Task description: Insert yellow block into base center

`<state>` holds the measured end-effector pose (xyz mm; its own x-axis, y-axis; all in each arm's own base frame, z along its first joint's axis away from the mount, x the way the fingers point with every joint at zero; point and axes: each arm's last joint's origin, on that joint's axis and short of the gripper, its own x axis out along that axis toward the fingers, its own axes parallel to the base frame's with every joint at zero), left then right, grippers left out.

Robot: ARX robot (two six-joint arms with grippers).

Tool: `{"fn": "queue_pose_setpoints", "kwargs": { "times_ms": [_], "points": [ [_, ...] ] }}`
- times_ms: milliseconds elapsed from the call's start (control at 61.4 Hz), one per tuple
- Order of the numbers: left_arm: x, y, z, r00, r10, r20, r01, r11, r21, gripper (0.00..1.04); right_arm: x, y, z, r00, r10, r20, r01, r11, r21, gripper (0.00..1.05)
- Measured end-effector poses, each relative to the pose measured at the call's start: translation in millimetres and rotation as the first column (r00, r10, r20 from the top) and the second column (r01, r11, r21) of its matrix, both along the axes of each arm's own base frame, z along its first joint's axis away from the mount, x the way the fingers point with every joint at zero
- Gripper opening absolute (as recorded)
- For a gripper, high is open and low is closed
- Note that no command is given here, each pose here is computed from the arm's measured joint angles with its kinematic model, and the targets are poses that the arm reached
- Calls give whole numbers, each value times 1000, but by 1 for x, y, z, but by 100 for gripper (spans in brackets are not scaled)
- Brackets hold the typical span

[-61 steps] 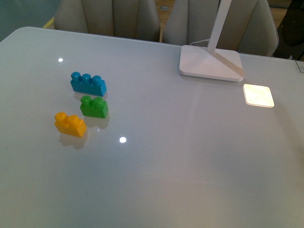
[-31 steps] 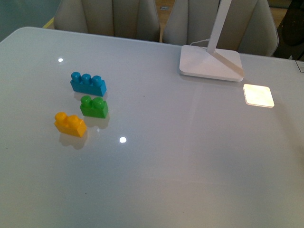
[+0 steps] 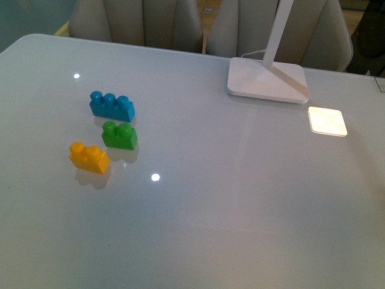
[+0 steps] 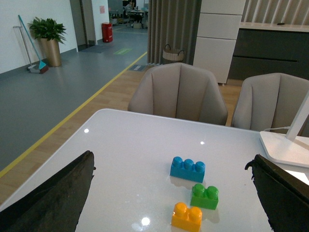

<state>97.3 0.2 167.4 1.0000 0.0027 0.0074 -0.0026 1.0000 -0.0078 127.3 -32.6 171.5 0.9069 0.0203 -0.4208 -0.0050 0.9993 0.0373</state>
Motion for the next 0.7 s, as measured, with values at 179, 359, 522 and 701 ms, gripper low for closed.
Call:
{"fn": "queue_pose_setpoints", "kwargs": {
  "times_ms": [179, 359, 522, 701],
  "points": [
    [0, 0, 0, 1000, 0, 0, 0, 1000, 0, 97, 24, -39, -20, 999, -40, -35, 38, 998, -56, 96],
    [0, 0, 0, 1000, 0, 0, 0, 1000, 0, 97, 45, -84, -54, 991, -97, -87, 85, 987, -133, 96],
    [0, 0, 0, 1000, 0, 0, 0, 1000, 0, 97, 62, -109, -91, 975, -165, -148, 149, 982, -116, 96],
    [0, 0, 0, 1000, 0, 0, 0, 1000, 0, 97, 82, -126, -138, 953, -233, -195, 220, 972, -86, 96]
  ]
}}
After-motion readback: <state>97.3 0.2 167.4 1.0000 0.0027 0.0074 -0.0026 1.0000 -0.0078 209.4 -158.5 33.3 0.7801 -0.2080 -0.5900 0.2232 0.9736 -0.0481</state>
